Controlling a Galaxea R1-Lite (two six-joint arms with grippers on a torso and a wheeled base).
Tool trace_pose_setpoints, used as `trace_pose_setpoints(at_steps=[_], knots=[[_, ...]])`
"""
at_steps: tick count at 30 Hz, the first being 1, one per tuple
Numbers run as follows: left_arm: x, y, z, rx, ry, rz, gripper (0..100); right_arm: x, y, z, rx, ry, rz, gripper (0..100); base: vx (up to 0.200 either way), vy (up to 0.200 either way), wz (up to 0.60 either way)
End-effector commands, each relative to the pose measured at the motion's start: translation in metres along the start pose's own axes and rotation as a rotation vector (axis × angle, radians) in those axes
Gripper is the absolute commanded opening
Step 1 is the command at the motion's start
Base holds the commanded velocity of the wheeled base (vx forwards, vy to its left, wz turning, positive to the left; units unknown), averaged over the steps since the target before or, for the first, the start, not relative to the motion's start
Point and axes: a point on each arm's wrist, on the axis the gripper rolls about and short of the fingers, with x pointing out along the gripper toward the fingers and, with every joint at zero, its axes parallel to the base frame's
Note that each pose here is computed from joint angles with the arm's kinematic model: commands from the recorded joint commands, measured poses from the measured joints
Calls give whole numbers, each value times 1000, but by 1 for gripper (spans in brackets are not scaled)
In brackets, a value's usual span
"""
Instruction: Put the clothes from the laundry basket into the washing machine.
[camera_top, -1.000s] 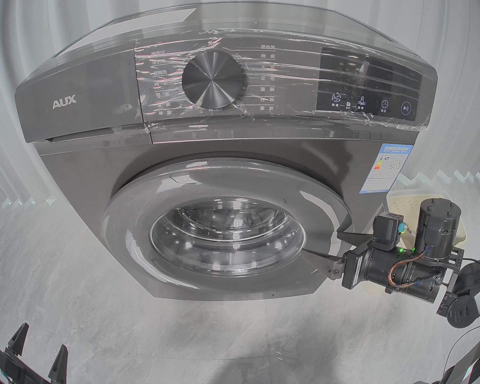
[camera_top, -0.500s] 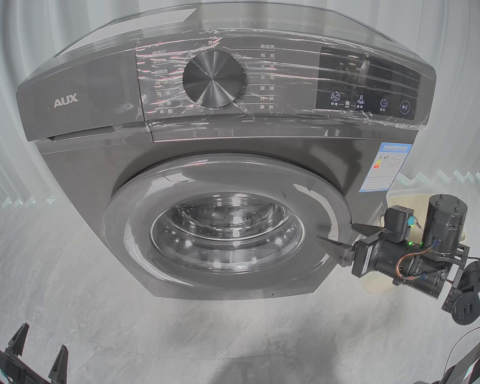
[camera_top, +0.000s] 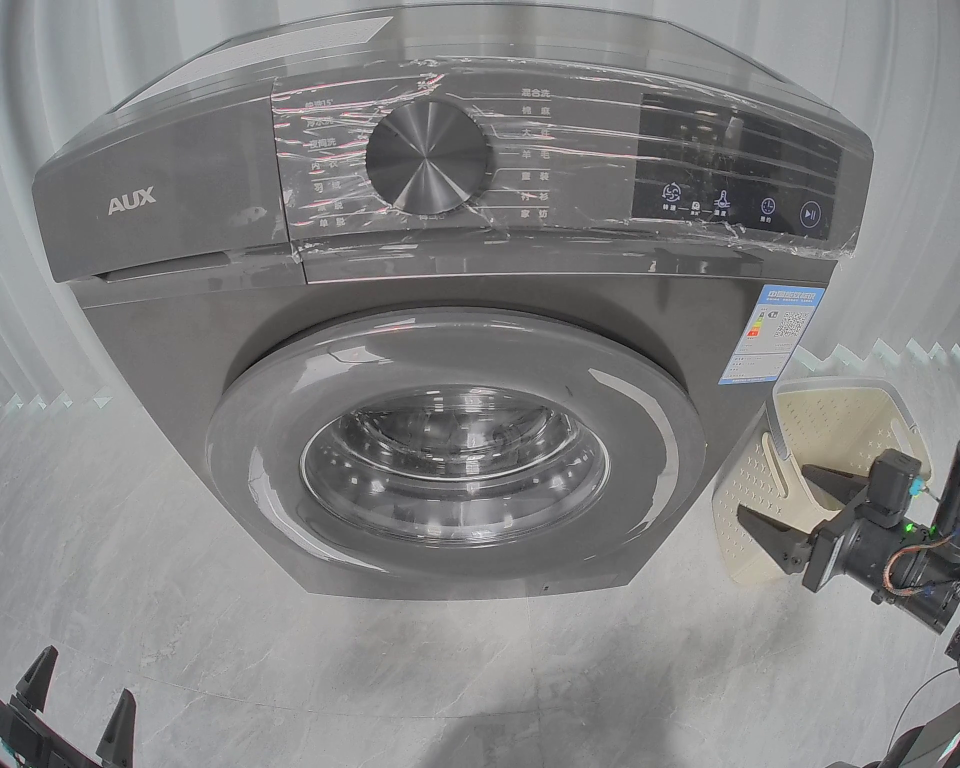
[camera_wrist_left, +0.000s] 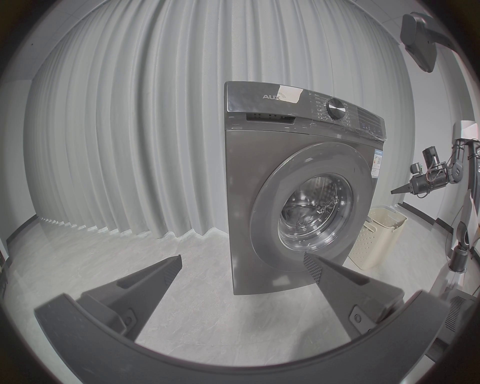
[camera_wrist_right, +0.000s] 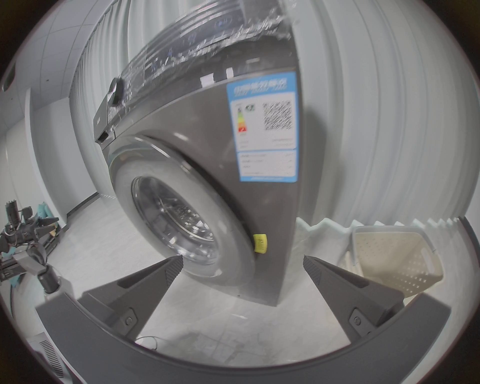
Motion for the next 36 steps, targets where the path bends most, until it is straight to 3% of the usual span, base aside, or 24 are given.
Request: trace_pose_setpoints(at_steps=[1,6,13,19,28,36], knots=[[0,0,-5,-1,4,0,100,-29,-12,-1,2,-62,-77,100,0,0,0],[0,0,-4,-4,3,2,100,-48,-15,-13,13,-65,-118,100,0,0,0],[0,0,-5,-6,4,2,100,-81,-24,-20,31,-146,-278,100,0,0,0],[0,0,-5,-6,4,0,100,-102,-23,-33,37,-154,-321,100,0,0,0],[0,0,-5,-4,4,0,100,-157,-9,-67,49,-198,-394,100,0,0,0],[0,0,-5,-4,4,0,100,-178,1,-96,48,-208,-417,100,0,0,0]])
